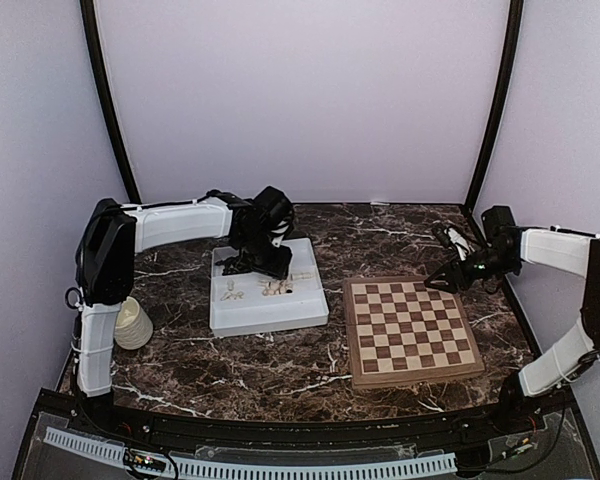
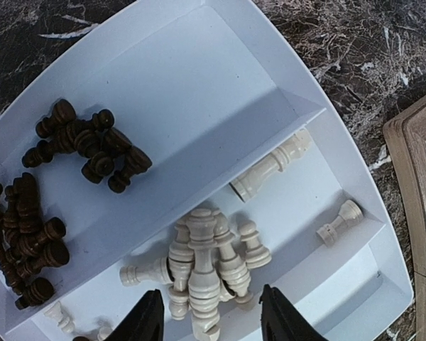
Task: Set up the chess pieces on the board
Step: Pick up the chess pile from the storage box.
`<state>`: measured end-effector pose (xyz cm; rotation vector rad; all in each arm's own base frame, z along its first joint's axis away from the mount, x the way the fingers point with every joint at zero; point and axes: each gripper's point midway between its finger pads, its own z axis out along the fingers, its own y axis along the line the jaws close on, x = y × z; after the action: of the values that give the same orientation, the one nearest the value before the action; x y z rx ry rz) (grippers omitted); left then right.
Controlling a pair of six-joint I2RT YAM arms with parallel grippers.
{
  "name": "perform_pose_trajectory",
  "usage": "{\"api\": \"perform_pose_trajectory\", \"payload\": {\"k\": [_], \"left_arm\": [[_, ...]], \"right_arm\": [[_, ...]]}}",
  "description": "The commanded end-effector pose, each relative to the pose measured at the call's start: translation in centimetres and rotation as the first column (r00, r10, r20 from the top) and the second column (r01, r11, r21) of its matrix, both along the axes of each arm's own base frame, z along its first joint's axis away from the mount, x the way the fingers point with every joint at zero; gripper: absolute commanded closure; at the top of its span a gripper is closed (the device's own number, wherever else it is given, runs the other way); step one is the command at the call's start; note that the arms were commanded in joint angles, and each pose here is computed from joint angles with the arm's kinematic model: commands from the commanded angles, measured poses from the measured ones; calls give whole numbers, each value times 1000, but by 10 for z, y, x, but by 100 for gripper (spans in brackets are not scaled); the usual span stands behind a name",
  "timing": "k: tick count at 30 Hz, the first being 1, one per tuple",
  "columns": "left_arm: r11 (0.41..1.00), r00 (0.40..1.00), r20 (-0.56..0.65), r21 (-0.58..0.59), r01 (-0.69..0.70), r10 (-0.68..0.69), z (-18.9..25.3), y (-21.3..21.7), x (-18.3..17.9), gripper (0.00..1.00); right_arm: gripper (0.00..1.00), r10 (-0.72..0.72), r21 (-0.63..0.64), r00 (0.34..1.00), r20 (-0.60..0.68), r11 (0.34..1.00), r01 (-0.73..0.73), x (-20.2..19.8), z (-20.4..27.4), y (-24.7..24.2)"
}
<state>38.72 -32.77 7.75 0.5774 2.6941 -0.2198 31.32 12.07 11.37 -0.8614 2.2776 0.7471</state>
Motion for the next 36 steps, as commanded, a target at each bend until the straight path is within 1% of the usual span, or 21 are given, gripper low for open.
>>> {"api": "perform_pose_trajectory", "payload": {"k": [1,9,16,22,31,36], "left_arm": [[999,999,-44,43,22,-20,-6,5,-4,51],[997,995,-102,70,19,-12,-20,11,-14,52],[994,992,-125,101,28,-16,-34,14,-16,61],[995,992,-124,93,29,-17,-39,11,-13,66],[995,994,-109,100,31,-20,-32,11,-10,75],[994,997,-68,95,45,-38,-14,13,-9,79]], "right_arm": [[47,19,7,1000,15,1000,-19,5,3,3],[47,24,9,1000,2,1000,-24,6,0,4],[47,28,7,1000,-3,1000,-28,6,-1,5],[47,24,5,1000,-4,1000,-24,6,-2,4],[47,21,7,1000,-4,1000,-21,6,0,4],[47,19,9,1000,0,1000,-19,5,2,5]]}}
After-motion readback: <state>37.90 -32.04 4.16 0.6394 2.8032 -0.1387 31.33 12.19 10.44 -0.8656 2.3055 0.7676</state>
